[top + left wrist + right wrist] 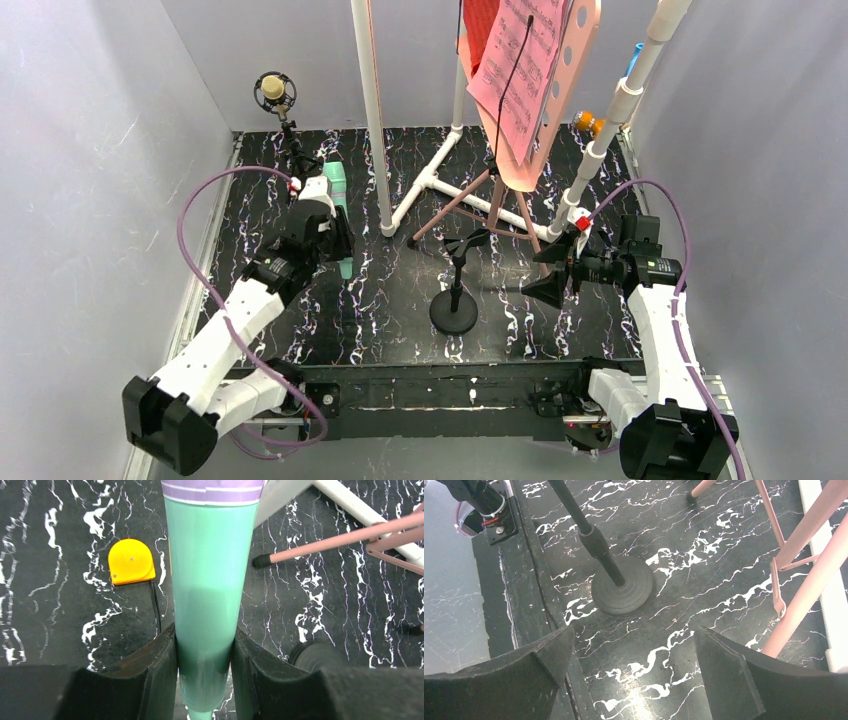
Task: Pack up the instrument practice props
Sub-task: Place the microphone at the center of the board.
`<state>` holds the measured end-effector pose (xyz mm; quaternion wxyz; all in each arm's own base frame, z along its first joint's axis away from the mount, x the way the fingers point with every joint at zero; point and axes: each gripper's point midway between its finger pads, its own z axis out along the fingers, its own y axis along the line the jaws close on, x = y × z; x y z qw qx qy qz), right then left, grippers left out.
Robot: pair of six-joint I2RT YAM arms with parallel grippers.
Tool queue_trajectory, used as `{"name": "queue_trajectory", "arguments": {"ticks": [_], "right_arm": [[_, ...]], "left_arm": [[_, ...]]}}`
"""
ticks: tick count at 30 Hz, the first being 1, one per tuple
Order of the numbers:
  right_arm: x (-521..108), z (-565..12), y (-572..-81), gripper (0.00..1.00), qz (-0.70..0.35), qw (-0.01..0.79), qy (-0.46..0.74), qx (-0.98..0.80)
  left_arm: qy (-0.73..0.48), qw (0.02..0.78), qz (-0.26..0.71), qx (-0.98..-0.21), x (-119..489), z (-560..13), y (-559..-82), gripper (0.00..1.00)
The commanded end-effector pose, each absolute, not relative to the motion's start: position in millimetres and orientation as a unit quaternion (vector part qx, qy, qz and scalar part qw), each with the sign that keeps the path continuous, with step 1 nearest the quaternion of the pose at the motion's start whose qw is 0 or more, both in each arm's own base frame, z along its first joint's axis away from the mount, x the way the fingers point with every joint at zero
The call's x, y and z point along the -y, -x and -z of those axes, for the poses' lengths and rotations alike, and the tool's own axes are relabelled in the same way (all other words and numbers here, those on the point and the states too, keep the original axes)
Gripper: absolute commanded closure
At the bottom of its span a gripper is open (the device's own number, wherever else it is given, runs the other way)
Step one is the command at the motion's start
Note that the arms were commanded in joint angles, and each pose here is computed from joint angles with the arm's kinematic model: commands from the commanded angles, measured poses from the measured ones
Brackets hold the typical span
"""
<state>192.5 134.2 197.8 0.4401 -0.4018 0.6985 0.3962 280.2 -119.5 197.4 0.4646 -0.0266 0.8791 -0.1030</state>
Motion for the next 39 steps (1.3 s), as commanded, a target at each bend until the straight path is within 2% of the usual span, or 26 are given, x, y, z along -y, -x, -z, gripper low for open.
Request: {"name": "queue_trajectory", "arguments": {"ticks": [1, 11, 16, 22, 26, 31, 33, 39], "right_arm": [[-133.8, -199.9, -189.4, 0.02, -0.387, 0.45, 0.42, -0.687], [-134.5, -202.1, -186.6, 0.02, -0.386, 0.453, 0.424, -0.683], [-135.0, -203.0, -185.4, 0.02, -0.387, 0.454, 0.425, -0.681], [-135.3, -203.7, -184.1, 0.02, -0.386, 0.456, 0.426, -0.679], [-135.9, -204.9, -182.9, 0.02, -0.386, 0.458, 0.429, -0.676], [-137.1, -206.2, -181.9, 0.02, -0.388, 0.458, 0.431, -0.673], [-137.7, -206.5, -181.3, 0.02, -0.389, 0.458, 0.433, -0.672], [-139.3, -206.0, -180.3, 0.02, -0.39, 0.455, 0.436, -0.671]], "left_arm": [[0.053, 0.449, 0.171, -0.876, 132.2, -196.0, -300.5, 1.0], [0.062, 0.426, 0.17, -0.886, 132.2, -183.9, -319.3, 1.0], [0.07, 0.423, 0.156, -0.89, 124.3, -174.5, -346.1, 1.0], [0.082, 0.378, 0.145, -0.911, 120.6, -139.3, -397.9, 1.0], [0.078, 0.337, 0.151, -0.926, 131.2, -114.8, -420.5, 1.0], [0.078, 0.299, 0.114, -0.944, 127.9, -88.2, -439.5, 0.98], [0.077, 0.283, 0.105, -0.95, 127.2, -77.2, -443.0, 0.95], [0.078, 0.244, 0.087, -0.963, 126.2, -57.3, -447.3, 0.62]]}}
